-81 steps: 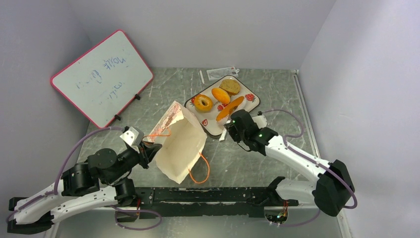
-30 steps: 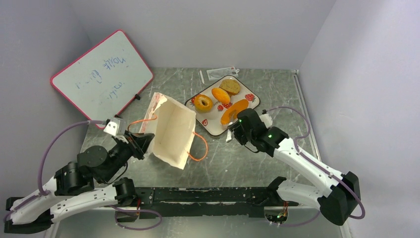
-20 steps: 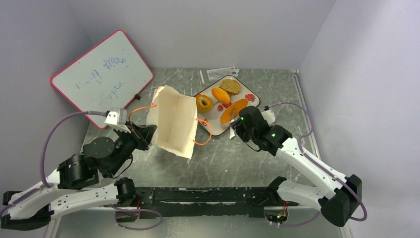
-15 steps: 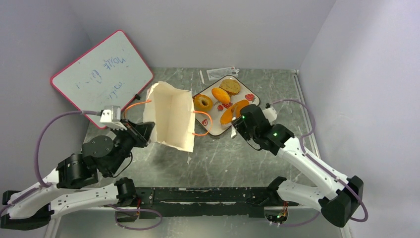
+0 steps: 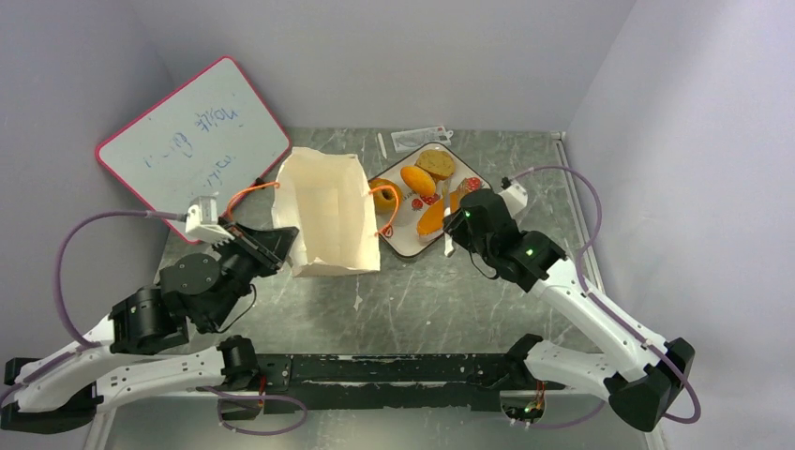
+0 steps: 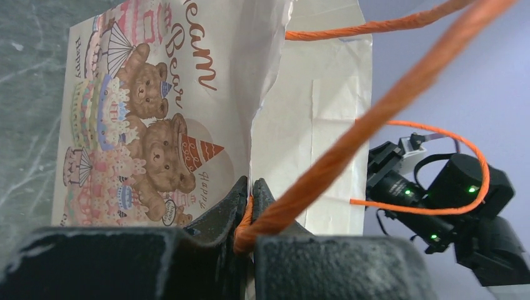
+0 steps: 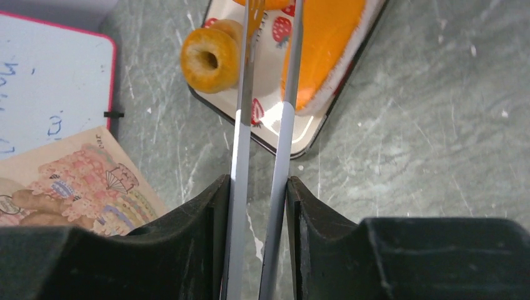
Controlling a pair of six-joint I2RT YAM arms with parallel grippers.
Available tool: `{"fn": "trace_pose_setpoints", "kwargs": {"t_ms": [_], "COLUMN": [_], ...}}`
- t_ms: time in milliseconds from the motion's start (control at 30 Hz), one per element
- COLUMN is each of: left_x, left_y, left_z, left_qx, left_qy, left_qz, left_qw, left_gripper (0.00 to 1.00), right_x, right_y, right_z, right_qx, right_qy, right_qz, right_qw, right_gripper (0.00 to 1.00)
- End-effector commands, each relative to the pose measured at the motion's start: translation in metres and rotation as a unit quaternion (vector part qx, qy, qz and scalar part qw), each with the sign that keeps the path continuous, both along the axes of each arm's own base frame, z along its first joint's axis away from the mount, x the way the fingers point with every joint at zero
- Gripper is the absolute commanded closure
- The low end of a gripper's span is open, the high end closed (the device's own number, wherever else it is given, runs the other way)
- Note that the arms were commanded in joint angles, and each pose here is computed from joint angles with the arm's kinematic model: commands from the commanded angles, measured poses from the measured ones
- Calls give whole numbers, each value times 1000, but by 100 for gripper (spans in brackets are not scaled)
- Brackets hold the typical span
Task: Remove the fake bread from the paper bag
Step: Place the fake bread in the container.
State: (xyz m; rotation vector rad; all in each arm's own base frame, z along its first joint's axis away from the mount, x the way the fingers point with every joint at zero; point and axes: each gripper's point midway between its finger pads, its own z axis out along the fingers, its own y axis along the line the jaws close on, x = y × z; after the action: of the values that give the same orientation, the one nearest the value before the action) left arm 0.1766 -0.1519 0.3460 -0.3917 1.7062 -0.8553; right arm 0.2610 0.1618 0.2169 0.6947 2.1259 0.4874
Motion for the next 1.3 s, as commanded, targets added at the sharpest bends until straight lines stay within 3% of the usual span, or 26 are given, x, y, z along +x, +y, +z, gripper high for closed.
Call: {"fn": "trace_pose_setpoints", "kwargs": {"t_ms": [0, 233, 433, 767, 1067, 1267], "left_x": [-6, -10, -9, -11, 1, 34], "left_y": [12, 18, 7, -9, -61, -39], "left_z": [19, -3, -16, -30, 25, 62], "left_qx": [-100, -162, -156, -169, -55, -89], "left_qy": [12, 46, 61, 78, 36, 31], "left_qz": [11, 19, 14, -6, -62, -4], "left_qw": [995, 985, 986, 982, 996, 996], "left_gripper": [93, 93, 93, 93, 93, 93], "right_x": [18, 17, 19, 30, 57, 74], "right_y": [6, 9, -21, -56, -87, -109], "right_z": [37, 47, 40, -10, -32, -38], "right_qx": [-31, -78, -145, -254, -274, -277], "right_qy": [-75, -112, -118, -74, -46, -28], "right_qz": [38, 70, 13, -59, -73, -81], "right_qw": [996, 988, 982, 963, 958, 957], "right_gripper": [64, 70, 70, 70, 70, 70]}}
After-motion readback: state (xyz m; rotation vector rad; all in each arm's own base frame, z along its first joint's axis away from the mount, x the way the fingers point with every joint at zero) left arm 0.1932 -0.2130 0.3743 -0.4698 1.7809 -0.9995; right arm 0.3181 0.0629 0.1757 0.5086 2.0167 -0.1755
